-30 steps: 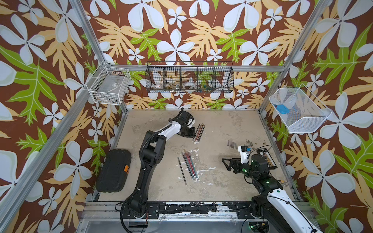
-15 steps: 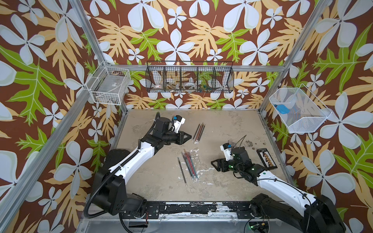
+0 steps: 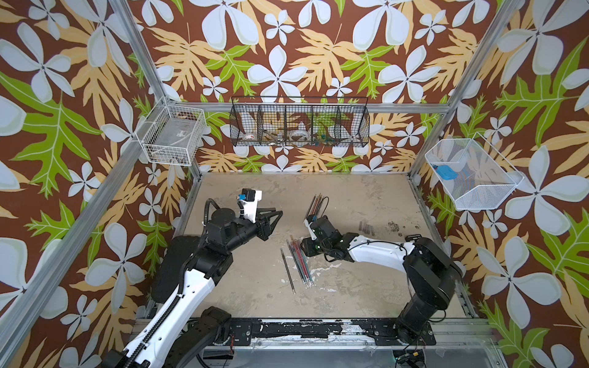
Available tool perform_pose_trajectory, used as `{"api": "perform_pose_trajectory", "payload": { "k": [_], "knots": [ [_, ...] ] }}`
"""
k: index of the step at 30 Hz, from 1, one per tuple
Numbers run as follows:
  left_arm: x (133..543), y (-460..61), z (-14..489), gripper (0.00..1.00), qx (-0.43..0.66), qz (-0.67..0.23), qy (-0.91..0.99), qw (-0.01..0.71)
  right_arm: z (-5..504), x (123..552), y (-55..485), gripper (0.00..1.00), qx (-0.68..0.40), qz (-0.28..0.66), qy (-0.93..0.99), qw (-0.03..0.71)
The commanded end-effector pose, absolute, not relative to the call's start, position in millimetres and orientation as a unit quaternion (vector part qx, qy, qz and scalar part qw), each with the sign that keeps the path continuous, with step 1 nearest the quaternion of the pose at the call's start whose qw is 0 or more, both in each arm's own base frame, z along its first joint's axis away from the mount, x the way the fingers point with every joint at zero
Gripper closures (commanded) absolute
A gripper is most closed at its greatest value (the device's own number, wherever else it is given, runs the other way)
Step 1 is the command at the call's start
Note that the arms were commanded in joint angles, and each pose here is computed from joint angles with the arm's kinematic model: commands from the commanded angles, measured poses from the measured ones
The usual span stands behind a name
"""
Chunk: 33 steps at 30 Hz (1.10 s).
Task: Remove the protective cover of the pencils
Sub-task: Pick up the pencil from the center of the board.
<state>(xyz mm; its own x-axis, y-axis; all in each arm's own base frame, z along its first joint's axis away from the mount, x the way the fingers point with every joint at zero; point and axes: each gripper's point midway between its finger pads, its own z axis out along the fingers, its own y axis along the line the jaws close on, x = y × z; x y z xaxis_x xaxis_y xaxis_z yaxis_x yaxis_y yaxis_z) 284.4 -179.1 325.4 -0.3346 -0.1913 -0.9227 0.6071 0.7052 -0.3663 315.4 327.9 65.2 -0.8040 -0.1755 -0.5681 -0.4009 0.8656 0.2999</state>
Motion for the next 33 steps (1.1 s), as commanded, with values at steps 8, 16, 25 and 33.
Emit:
{"api": "perform_pose_trajectory", "payload": {
  "k": [8, 16, 25, 33],
  "knots": [
    [287, -172, 339, 0.63, 0.133, -0.343, 0.722, 0.586, 38, 339, 334, 0.76, -0.166, 0.101, 0.944, 0.267],
    [287, -174, 338, 0.63, 0.135, -0.349, 0.722, 0.582, 37, 341, 328, 0.77, -0.155, 0.085, 0.945, 0.274],
    [287, -175, 337, 0.63, 0.136, -0.350, 0.723, 0.580, 25, 337, 331, 0.77, -0.163, 0.084, 0.947, 0.262],
    [289, -176, 334, 0.63, 0.136, -0.350, 0.726, 0.577, 22, 335, 331, 0.77, -0.160, 0.084, 0.949, 0.258]
  ]
}}
